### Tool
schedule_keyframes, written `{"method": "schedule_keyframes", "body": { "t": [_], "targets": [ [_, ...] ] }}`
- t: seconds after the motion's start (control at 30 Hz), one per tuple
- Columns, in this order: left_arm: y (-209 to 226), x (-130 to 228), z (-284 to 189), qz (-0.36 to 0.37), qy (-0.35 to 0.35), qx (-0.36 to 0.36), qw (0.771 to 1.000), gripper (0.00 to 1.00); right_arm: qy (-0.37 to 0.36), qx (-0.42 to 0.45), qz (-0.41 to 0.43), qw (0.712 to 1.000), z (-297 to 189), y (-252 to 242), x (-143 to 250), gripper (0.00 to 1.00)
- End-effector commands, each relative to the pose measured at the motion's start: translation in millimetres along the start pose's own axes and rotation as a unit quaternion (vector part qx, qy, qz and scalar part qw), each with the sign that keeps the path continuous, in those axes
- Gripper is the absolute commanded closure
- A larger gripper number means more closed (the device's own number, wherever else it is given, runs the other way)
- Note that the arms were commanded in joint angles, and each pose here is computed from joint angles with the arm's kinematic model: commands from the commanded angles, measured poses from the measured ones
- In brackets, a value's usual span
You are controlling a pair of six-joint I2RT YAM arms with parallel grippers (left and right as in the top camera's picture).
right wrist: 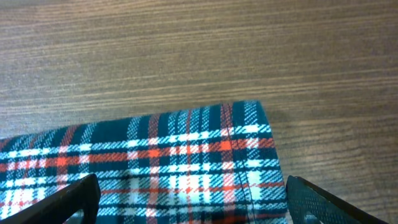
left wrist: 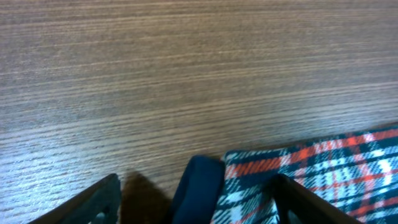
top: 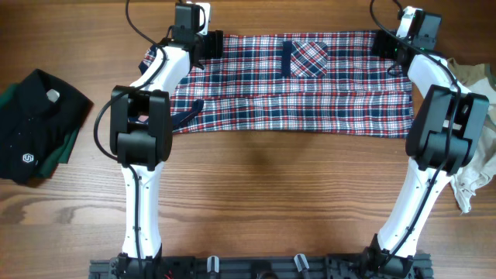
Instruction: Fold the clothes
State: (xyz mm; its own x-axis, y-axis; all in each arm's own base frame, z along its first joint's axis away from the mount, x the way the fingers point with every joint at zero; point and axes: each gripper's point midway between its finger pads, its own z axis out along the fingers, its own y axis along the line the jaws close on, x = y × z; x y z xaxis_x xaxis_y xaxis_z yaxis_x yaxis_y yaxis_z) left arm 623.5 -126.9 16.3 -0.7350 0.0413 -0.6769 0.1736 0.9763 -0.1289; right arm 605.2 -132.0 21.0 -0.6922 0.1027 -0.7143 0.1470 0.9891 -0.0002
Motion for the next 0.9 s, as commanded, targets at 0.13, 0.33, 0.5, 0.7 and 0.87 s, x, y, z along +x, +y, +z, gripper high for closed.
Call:
{"method": "schedule_keyframes", "body": {
  "t": [0.13, 0.33, 0.5, 0.7, 0.87],
  "targets": [
    [19.0, 5.2, 4.5, 0.002, 0.005, -0.028, 1.0, 0.47, 0.02, -0.007, -0.01, 1.0, 9.4, 4.5, 15.6, 0.19],
    [19.0, 4.6, 4.4, 0.002, 0.004, -0.028, 1.0, 0.8, 0.021, -0.007, -0.01, 1.0, 10.6, 4.4, 16.9, 0.21],
    [18.8, 1.8, 4.2, 0.002, -0.001, -0.028, 1.0, 0.96, -0.014, -0.004, -0.026, 1.0, 10.7, 3.5, -0.2, 0.41],
    [18.8, -1.0, 4.2, 0.003, -0.007, -0.027, 1.0, 0.88, -0.014, 0.038, -0.063, 0.997, 23.8, -10.7, 8.7, 0.09],
    [18.4, -1.8, 4.2, 0.003, -0.009, -0.027, 1.0, 0.81, -0.014, 0.016, -0.064, 0.998, 35.7, -3.5, 19.1, 0.06]
  ]
}}
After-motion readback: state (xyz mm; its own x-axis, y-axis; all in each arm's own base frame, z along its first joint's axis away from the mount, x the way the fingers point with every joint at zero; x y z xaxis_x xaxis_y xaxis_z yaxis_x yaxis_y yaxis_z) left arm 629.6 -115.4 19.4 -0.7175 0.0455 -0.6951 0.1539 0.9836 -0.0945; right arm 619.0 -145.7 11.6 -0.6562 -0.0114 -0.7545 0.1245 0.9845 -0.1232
